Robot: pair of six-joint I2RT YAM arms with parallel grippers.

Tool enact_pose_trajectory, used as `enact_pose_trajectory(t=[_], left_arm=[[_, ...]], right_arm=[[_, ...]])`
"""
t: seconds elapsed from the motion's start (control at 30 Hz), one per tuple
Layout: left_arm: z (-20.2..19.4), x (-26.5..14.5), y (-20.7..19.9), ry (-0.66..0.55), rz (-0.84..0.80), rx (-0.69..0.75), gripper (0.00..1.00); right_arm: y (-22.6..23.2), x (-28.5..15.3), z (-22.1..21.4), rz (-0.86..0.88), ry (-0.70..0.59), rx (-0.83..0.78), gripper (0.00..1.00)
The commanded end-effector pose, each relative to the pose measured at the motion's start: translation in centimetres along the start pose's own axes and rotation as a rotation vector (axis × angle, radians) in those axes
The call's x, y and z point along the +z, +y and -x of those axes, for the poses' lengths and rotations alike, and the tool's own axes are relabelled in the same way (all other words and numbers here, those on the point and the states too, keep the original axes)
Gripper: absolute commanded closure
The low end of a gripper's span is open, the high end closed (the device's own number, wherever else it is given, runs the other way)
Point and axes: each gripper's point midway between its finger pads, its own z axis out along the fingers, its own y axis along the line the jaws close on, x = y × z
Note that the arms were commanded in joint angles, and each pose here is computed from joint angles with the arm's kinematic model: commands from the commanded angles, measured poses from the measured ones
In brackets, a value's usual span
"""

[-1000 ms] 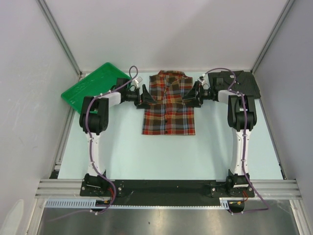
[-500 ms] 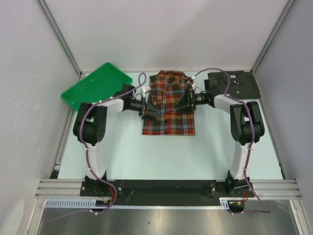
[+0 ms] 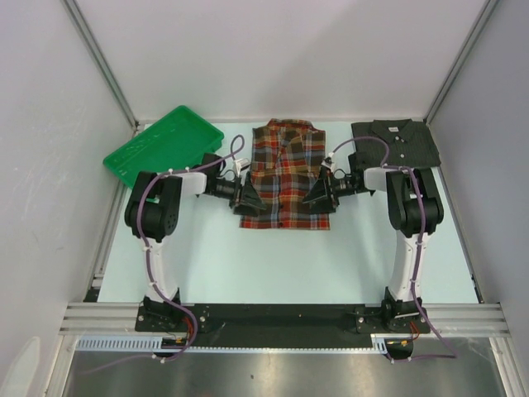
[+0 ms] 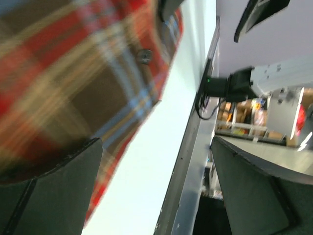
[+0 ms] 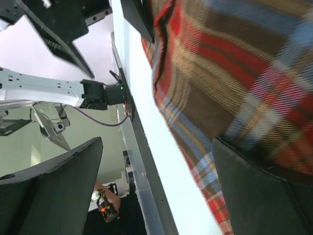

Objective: Fold and stack the long sleeve shirts
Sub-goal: Fold the shirt

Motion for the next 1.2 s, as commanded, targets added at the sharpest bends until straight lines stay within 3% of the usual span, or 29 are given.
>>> enact_pose_trajectory(t=[0.0,0.17,0.27,0.5,0.63,0.7,0.83,0.97,1.17], left_arm=[[-1.1,2.7,-7.3,0.096,-0.108,0.25,0.01],[-2.2,7.2,-11.1,0.164,-0.157,0.349,0.01],[-2.5,9.2,-9.7,0.174,-0.148,0.288,0.01],[-2.6,12.1,-1.7,0.154,0.015,0.111,0.01],[-1.7,11.6,-4.5,0.141,-0.029,0.201,0.01],[0.2,10.1,-8.4,0.091,-0.052,0.333,0.01],[4.8,8.1,-11.7,-0.022,-0.062,0.372,0.01],[9.5,8.3,-10.7,-0.154,-0.013,0.361,0.0],[13.2,10.5,-4.3,-0.191,0.066,0.233,0.0]], right_arm=[[3.9,-0.9,0.0,-0.016,-0.008,-0.11,0.0],[4.4,-4.4,0.1,-0.06,-0.076,-0.138,0.0],[4.3,-6.4,0.0,-0.086,-0.111,-0.12,0.0],[3.9,-8.4,-0.1,-0.101,-0.15,-0.083,0.0],[5.2,-8.7,-0.2,-0.085,-0.151,-0.086,0.0],[5.8,-8.3,-0.5,-0.065,-0.14,-0.094,0.0],[7.0,-6.4,-0.7,-0.028,-0.114,-0.117,0.0],[6.3,-4.7,-0.6,0.0,-0.122,-0.078,0.0],[4.4,-3.9,0.2,-0.015,-0.125,-0.057,0.0]])
